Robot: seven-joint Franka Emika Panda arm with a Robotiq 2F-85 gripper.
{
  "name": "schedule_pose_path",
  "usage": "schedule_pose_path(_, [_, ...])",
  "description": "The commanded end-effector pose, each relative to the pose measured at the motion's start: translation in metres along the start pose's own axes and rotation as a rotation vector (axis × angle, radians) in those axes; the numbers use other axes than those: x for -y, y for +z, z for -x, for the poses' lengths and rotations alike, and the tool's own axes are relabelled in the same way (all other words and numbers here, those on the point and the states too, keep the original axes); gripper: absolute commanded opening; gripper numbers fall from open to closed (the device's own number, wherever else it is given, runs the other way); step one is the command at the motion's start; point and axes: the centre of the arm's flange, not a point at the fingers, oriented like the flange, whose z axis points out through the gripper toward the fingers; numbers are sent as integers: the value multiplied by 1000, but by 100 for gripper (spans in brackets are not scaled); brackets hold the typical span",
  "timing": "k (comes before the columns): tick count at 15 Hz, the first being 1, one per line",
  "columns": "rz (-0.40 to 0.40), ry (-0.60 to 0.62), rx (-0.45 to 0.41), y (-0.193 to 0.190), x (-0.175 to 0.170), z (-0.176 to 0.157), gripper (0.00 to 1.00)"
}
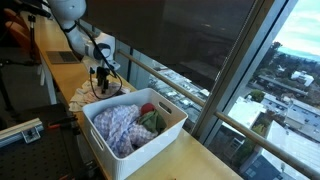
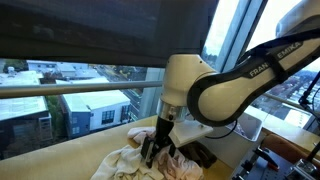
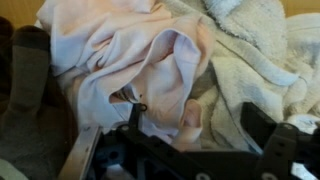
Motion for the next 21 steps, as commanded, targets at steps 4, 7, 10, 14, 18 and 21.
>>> schedule_pose_path(4, [-14, -48, 59, 70, 11, -16, 100])
schedule_pose_path(7, [-18, -75, 85, 90, 18, -2, 74])
schedule_pose_path(10, [-31, -84, 88, 81, 17, 4, 50])
schedule_pose_path(14, [-44, -75, 70, 46, 8, 4, 22])
schedule_pose_path(18, [-40, -58, 45, 8, -3, 5, 0])
schedule_pose_path(21, [-44, -38, 20, -27, -18, 3, 0])
